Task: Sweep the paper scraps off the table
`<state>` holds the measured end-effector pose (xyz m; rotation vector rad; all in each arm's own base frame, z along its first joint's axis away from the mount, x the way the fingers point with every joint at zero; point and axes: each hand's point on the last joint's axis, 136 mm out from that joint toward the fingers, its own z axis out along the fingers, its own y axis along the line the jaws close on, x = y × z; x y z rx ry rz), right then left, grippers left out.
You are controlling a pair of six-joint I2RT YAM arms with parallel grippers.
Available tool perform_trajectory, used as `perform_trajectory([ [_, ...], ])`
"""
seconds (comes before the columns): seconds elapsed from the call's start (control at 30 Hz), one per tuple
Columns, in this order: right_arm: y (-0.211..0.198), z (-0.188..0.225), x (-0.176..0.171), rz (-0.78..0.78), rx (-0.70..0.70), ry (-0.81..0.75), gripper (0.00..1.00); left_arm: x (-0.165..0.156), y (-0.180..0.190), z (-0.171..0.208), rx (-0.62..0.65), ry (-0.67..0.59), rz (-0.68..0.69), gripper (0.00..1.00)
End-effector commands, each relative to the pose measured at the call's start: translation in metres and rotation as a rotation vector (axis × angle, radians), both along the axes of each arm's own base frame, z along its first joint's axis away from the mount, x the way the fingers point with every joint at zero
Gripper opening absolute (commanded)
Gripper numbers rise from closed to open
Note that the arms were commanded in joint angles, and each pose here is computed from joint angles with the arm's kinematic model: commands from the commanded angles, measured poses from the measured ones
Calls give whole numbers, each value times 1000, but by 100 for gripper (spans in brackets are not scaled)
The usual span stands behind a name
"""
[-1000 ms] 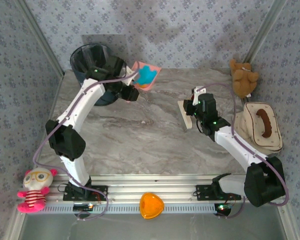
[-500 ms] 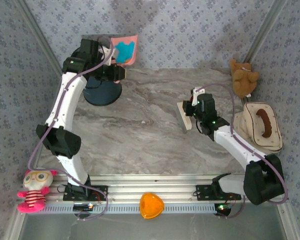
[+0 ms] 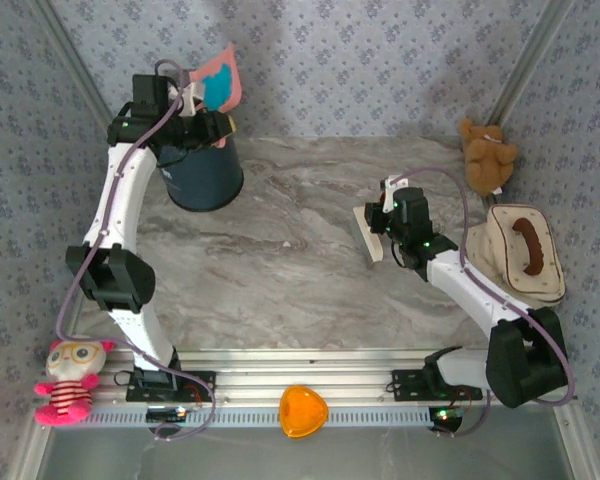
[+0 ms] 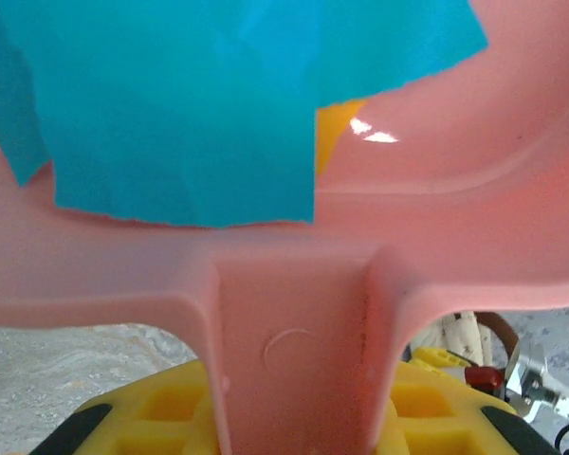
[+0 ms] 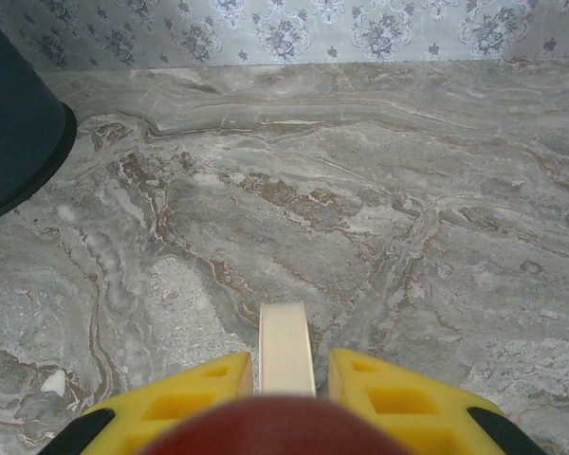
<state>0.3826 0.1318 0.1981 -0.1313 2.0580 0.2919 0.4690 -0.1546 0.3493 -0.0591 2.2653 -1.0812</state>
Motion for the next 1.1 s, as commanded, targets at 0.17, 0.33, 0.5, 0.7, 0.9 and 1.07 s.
perform_trajectory([
  [0.17,6,12,3,7,36,-20,0,10,16,28,-204,-34,71,0],
  [0.33,7,11,4,9,38,-16,0,18,22,28,-288,-14,95,0],
  [0.5,8,9,5,10,39,-12,0,24,26,27,-344,-2,117,0],
  [0.7,9,8,5,12,39,-8,0,32,28,30,-432,12,131,0],
  [0.9,9,6,5,13,39,-2,0,40,29,31,-521,34,152,0],
  [1.07,9,4,6,12,36,1,0,43,29,36,-611,37,157,0],
])
